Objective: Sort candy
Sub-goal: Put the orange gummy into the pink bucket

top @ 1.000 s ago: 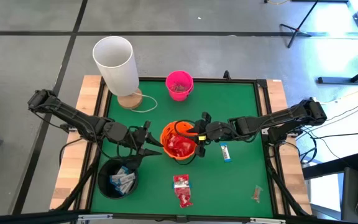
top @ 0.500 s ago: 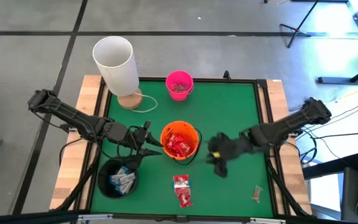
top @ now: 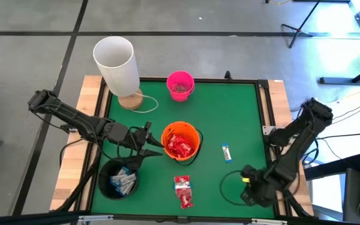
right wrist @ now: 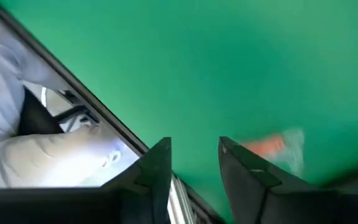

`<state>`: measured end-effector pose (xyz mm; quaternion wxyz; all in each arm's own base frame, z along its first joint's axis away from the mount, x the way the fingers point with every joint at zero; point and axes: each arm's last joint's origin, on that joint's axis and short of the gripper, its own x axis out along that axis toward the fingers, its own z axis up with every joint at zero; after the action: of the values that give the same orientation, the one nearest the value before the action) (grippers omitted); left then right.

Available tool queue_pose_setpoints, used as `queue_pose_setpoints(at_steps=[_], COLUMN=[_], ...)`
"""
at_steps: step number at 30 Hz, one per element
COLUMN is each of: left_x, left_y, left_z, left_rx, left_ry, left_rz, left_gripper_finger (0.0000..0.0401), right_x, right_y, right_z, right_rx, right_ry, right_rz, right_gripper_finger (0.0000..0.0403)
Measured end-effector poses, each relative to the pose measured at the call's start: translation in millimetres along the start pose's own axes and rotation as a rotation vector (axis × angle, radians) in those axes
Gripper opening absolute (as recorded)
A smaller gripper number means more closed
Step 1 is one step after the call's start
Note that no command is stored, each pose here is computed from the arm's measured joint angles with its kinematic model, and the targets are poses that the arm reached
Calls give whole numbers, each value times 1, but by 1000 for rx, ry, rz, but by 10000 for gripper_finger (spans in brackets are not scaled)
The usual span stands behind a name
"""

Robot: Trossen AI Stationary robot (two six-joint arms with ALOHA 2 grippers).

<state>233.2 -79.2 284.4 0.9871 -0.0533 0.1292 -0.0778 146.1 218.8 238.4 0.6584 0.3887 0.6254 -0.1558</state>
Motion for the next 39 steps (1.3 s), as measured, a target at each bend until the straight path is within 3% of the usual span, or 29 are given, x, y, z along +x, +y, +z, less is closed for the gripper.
queue_pose_setpoints(at_steps=[6,10,14,21,31,39], left_x=[0,-1,-1,-1,-1,-1], left_y=[-3,-6,-7,-6,-6,-6], left_z=[-1,-1,-1,-4,-4,-5], left_rx=[27,54,60,64,66,68], left_ry=[2,3,4,28,35,45], left_rz=[-16,-28,-31,-28,-27,-23], left_gripper_finger=[135,135,135,135,135,135], right_x=[15,27,35,54,60,60], right_y=[-17,-27,-35,-45,-47,-45], right_z=[-20,-19,-19,-19,-19,-19], right_rx=[156,228,292,339,320,321], right_ry=[71,93,145,236,222,212], right_rz=[-62,-93,-164,-282,-296,-278], right_gripper_finger=[195,246,268,240,169,169])
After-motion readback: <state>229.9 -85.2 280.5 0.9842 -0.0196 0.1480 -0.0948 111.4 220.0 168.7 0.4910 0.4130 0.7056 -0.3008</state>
